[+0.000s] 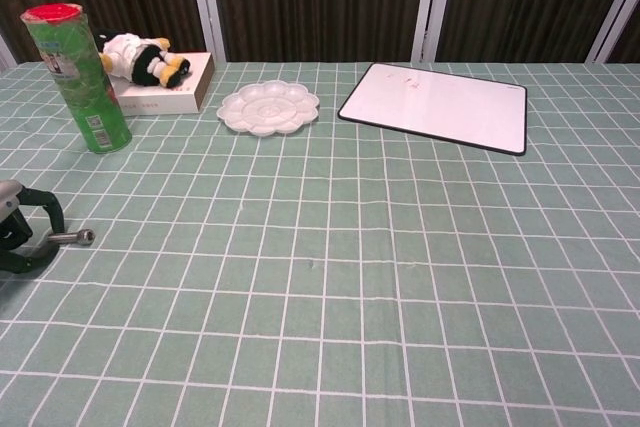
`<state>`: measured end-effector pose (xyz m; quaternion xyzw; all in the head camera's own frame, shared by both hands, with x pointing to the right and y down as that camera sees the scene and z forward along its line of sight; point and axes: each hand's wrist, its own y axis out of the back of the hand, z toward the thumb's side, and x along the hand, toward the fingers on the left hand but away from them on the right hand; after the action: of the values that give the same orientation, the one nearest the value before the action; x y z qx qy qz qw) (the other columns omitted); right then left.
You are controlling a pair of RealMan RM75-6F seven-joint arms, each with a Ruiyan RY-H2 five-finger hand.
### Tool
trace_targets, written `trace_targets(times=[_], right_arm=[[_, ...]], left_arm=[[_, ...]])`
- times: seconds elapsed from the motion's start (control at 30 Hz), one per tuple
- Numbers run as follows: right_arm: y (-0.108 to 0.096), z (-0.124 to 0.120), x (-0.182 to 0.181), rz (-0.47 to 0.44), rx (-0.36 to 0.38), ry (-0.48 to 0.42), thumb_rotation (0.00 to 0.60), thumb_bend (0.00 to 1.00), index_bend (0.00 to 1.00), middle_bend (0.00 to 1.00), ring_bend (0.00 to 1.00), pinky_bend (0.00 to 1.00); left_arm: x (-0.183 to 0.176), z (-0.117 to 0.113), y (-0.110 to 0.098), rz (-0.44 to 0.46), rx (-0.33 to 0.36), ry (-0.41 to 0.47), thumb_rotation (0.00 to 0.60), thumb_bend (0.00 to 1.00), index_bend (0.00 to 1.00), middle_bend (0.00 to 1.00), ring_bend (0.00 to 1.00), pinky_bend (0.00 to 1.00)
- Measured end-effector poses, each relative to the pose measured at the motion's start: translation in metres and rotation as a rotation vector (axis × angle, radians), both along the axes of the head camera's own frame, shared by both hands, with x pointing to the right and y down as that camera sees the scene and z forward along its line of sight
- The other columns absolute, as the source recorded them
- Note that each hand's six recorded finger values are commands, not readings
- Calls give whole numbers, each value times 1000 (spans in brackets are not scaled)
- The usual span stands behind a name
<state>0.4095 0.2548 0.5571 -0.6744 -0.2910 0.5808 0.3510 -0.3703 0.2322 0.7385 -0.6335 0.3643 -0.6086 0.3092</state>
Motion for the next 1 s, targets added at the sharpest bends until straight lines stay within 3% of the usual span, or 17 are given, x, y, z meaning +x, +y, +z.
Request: trace_targets(times=[0.73,0.83,1.0], right_arm=[[0,-1,0,2,1,-2,600,171,0,0,0,0],[-1,-1,1,3,2,-3,600,170,0,0,0,0],[-1,-1,1,3,2,-2,600,170,0,0,0,0]], left_arm=[[22,-26,-10,40,67,56,600,413,496,1000,1000,1000],[25,-25,-10,48,57,54,600,411,418,1000,1000,1000],[26,-28,-10,59,59,56,600,395,199,1000,1000,1000]])
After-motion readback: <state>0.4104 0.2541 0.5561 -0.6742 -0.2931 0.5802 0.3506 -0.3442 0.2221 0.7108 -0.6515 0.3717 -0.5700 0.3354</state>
